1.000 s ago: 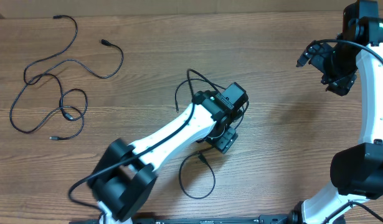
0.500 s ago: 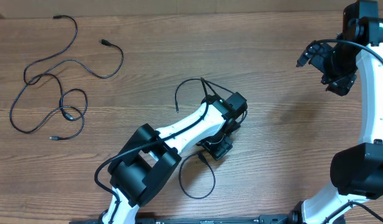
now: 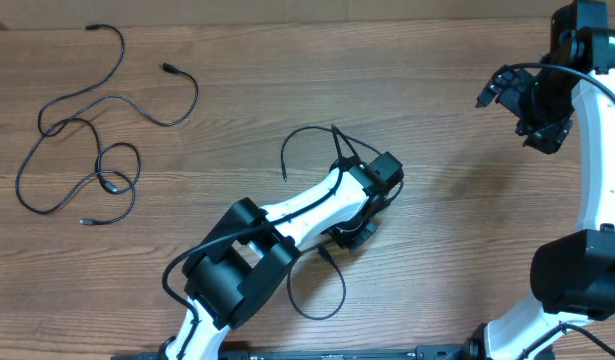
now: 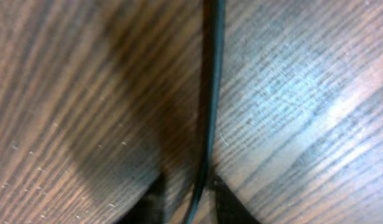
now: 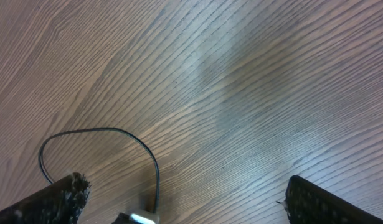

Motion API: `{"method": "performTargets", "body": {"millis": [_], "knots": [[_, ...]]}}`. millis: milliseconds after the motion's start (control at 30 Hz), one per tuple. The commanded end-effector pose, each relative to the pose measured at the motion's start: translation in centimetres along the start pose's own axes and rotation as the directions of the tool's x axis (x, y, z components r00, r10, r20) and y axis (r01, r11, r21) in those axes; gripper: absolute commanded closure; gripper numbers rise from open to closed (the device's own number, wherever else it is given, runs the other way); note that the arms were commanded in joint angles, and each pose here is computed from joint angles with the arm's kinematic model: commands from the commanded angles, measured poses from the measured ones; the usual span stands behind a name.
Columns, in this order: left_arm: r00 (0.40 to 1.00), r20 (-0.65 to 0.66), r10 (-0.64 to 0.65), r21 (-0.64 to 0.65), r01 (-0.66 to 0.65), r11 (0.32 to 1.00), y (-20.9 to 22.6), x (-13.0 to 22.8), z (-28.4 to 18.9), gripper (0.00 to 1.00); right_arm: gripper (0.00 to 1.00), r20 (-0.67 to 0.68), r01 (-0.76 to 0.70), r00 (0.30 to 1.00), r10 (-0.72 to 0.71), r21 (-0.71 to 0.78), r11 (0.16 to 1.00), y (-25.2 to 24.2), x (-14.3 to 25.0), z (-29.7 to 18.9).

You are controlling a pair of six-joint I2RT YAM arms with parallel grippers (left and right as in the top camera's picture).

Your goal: Untangle cables

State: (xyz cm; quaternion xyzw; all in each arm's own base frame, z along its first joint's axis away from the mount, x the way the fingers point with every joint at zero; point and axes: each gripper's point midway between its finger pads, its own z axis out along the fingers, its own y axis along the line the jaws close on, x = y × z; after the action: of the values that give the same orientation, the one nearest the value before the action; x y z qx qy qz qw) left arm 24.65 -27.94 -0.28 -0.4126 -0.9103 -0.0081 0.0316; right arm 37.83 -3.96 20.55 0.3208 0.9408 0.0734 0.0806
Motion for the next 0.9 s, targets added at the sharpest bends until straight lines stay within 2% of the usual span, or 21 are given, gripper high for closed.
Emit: {"method": "performTargets", "body": {"millis": [0, 133, 367, 600, 867], "knots": [[0.997, -0.073, 0.002, 0.004, -0.002, 1.000, -0.1, 0.8, 3.2, 0.93, 0.00, 0.018, -0.004, 1.000, 0.004, -0.003, 1.000, -0.1, -0.1, -0.5], [0.997, -0.058, -0.052, -0.040, 0.050, 0.998, 0.7, 0.5, 3.2, 0.96, 0.00, 0.018, -0.004, 1.000, 0.004, -0.003, 1.000, -0.1, -0.1, -0.5], [0.965, 0.023, -0.260, -0.044, 0.261, 0.964, 2.0, -0.5, 0.4, 0.96, 0.00, 0.018, -0.004, 1.000, 0.004, -0.003, 1.000, -0.1, -0.1, -0.6], [0.928, 0.217, -0.303, 0.127, 0.281, 0.951, 1.8, -1.8, -8.1, 0.96, 0.00, 0.018, -0.004, 1.000, 0.004, -0.003, 1.000, -0.1, -0.1, -0.6], [0.881, 0.358, -0.310, 0.290, 0.210, 0.933, 0.6, -1.5, -15.2, 0.96, 0.00, 0.018, -0.004, 1.000, 0.004, -0.003, 1.000, -0.1, -0.1, -0.6]]}}
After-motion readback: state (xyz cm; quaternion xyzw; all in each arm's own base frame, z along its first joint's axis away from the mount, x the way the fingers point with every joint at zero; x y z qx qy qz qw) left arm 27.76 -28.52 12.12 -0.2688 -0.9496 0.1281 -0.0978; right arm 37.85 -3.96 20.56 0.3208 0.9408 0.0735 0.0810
